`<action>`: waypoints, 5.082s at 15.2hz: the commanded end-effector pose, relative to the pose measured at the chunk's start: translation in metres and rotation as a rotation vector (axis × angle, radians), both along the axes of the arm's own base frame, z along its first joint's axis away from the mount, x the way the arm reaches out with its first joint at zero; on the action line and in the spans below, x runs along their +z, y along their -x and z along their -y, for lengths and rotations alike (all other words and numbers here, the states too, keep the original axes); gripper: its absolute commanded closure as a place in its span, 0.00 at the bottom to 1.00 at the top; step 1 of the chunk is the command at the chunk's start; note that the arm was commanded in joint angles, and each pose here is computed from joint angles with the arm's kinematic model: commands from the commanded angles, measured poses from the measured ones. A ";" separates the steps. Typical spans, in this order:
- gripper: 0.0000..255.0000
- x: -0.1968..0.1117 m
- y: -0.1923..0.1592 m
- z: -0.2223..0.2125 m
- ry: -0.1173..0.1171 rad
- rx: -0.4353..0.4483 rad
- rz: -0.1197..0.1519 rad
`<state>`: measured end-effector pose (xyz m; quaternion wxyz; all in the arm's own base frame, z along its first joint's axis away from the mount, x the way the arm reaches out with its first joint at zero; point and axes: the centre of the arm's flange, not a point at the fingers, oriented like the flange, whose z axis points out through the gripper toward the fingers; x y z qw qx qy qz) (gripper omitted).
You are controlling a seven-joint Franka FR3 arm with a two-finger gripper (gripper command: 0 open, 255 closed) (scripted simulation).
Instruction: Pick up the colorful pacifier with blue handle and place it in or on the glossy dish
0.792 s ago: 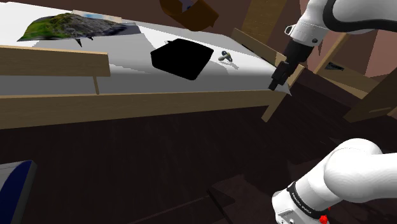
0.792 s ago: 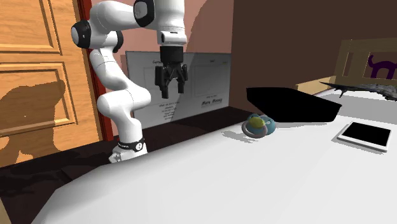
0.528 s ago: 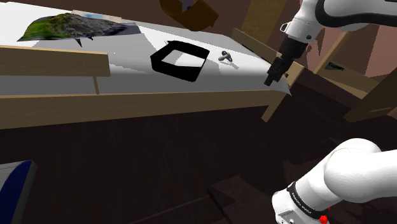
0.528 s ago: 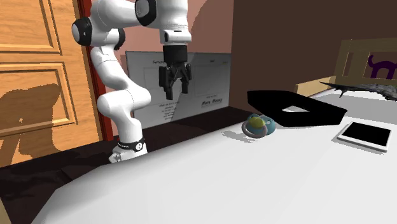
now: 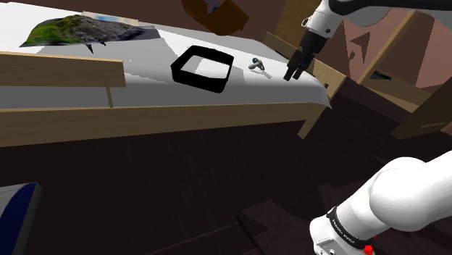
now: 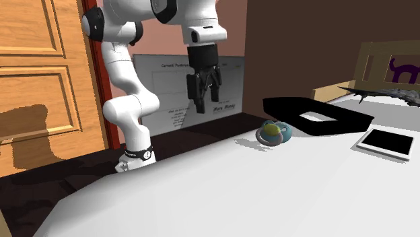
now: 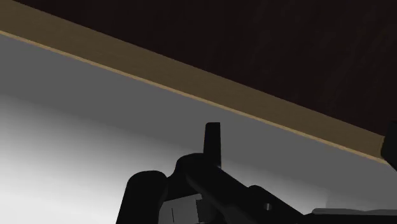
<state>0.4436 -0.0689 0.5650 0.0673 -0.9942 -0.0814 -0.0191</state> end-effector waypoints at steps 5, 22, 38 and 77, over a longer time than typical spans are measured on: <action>0.00 0.003 -0.077 0.031 -0.077 0.027 0.026; 0.00 -0.030 -0.198 0.062 -0.200 0.068 0.066; 1.00 -0.033 -0.198 0.061 -0.200 0.068 0.066; 1.00 0.103 -0.202 -0.124 -0.200 0.068 0.066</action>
